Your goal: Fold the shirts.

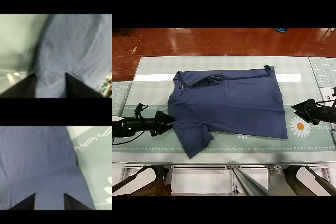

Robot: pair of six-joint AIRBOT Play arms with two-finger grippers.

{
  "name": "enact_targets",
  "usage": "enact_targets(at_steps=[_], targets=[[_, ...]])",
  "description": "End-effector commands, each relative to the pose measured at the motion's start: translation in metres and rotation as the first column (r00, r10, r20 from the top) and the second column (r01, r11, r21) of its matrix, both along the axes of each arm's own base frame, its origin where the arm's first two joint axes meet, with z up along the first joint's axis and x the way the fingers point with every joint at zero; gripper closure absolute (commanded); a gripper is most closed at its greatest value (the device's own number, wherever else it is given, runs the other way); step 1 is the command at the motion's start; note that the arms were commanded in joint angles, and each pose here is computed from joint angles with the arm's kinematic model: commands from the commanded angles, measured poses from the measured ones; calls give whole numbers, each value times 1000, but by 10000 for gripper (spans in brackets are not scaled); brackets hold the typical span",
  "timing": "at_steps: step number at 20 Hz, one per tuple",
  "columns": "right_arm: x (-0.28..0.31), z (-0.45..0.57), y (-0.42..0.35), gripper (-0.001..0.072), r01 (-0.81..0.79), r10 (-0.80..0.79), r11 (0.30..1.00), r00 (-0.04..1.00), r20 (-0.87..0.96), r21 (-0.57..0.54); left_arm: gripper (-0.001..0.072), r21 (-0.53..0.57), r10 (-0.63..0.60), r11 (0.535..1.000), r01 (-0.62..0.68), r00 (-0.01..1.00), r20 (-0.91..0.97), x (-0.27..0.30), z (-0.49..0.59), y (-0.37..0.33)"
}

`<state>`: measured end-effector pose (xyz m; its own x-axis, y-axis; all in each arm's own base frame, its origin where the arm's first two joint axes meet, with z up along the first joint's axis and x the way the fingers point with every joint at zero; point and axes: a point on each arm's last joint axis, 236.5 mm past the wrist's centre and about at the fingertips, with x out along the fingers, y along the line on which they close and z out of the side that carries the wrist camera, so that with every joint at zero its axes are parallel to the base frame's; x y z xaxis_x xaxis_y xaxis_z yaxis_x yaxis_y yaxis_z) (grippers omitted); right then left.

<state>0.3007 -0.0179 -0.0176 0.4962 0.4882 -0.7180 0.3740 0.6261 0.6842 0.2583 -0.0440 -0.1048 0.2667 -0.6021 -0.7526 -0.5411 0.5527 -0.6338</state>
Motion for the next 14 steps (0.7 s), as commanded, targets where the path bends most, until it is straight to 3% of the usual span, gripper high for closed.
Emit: enact_targets(at_steps=[1, 3, 5, 8, 14], targets=[[-9, -9, -4, 298, -12, 11, 999, 999, -40, -38, 473, 40, -45, 998, 45, 999, 6, 8, -10, -8], [-30, -26, -15, 297, -35, 21, 995, 989, -144, -98, 675, 26, -96, 995, 96, 995, 15, 10, -5, -15], [-65, -43, -24, 297, -79, 33, 986, 953, -301, -144, 690, 13, -148, 989, 147, 988, 38, 11, 4, -20], [-115, -52, -23, 297, -158, 77, 979, 869, -489, -125, 690, 9, -161, 987, 161, 986, 48, 13, 8, -21], [-120, -78, 12, 298, -103, 84, 995, 883, -461, -16, 690, 8, -161, 987, 161, 986, 46, 13, 7, -21]])
